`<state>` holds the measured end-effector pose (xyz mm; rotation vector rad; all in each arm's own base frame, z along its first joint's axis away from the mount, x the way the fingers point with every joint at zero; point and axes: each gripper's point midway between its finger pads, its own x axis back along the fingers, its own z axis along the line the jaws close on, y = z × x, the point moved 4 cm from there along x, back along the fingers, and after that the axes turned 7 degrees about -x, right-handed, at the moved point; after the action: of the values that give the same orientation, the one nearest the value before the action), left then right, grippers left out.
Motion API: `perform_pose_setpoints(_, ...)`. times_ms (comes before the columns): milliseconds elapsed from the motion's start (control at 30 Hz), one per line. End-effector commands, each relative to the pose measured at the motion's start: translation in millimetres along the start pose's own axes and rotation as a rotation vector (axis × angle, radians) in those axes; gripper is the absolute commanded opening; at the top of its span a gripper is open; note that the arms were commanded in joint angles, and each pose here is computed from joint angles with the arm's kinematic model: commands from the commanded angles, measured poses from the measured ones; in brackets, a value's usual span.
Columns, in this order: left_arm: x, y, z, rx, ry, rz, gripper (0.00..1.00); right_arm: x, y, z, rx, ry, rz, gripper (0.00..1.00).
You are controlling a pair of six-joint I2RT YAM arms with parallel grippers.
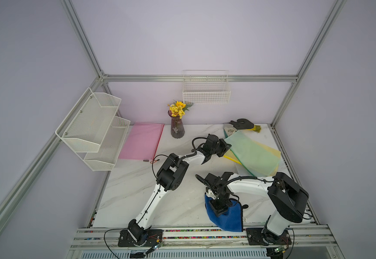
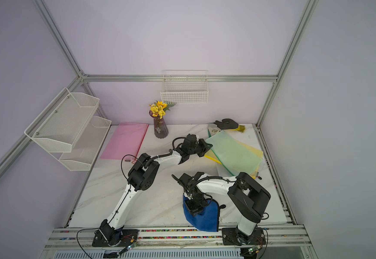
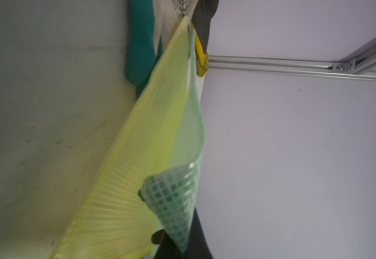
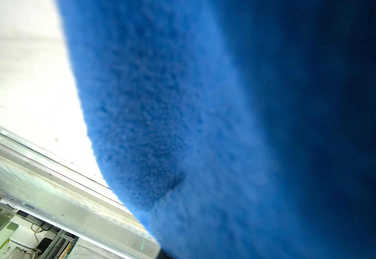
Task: Wipe the document bag
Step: Place the document bag.
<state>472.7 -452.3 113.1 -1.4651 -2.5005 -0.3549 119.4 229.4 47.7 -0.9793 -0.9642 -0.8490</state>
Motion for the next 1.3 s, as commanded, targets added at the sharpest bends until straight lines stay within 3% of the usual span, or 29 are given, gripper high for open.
perform_pose_setpoints(0, 14.7, 1.1, -47.6, -0.020, -0.130, -0.090, 0.00, -42.9, 26.0, -13.8, 0.018, -0.070, -0.119, 0.00)
perform_pose_setpoints(200, 16.6, -9.9, -23.1, 0.080, -0.069, -0.182, 0.00, -43.2, 22.2, -16.8, 0.010, -0.082, -0.104, 0.00)
perform_pose_setpoints(567, 24.2, -7.5, -19.3, 0.244, -0.145, -0.333, 0.00, -45.1, 21.4, -13.9, 0.023, -0.073, -0.076, 0.00)
perform_pose_setpoints(800, 15.9, -20.9, -29.3, 0.183, -0.155, -0.260, 0.01, -45.6, 20.5, -12.7, 0.032, -0.061, -0.077, 0.00)
perform_pose_setpoints(833, 16.1, -22.7, -31.0, 0.171, -0.161, -0.247, 0.10, -46.4, 20.2, -12.8, 0.034, -0.059, -0.076, 0.00)
perform_pose_setpoints(900, 19.0, -28.9, -35.6, 0.147, -0.166, -0.214, 0.40, -46.9, 20.2, -12.2, 0.037, -0.056, -0.075, 0.00)
perform_pose_setpoints(967, 23.1, -33.6, -45.3, 0.104, -0.166, -0.175, 0.49, -46.7, 20.8, -11.8, 0.037, -0.053, -0.078, 0.00)
perform_pose_setpoints(1033, 26.9, -40.4, -54.9, 0.070, -0.171, -0.135, 0.64, -46.7, 21.3, -10.6, 0.042, -0.045, -0.079, 0.00)
perform_pose_setpoints(1167, 31.9, -49.7, -62.2, 0.060, -0.188, -0.068, 0.74, -48.6, 22.9, -8.2, 0.042, -0.031, -0.079, 0.00)
perform_pose_setpoints(1267, 29.1, -61.7, -71.7, 0.026, -0.184, 0.077, 0.81, -49.9, 24.1, -6.7, 0.047, -0.024, -0.074, 0.00)
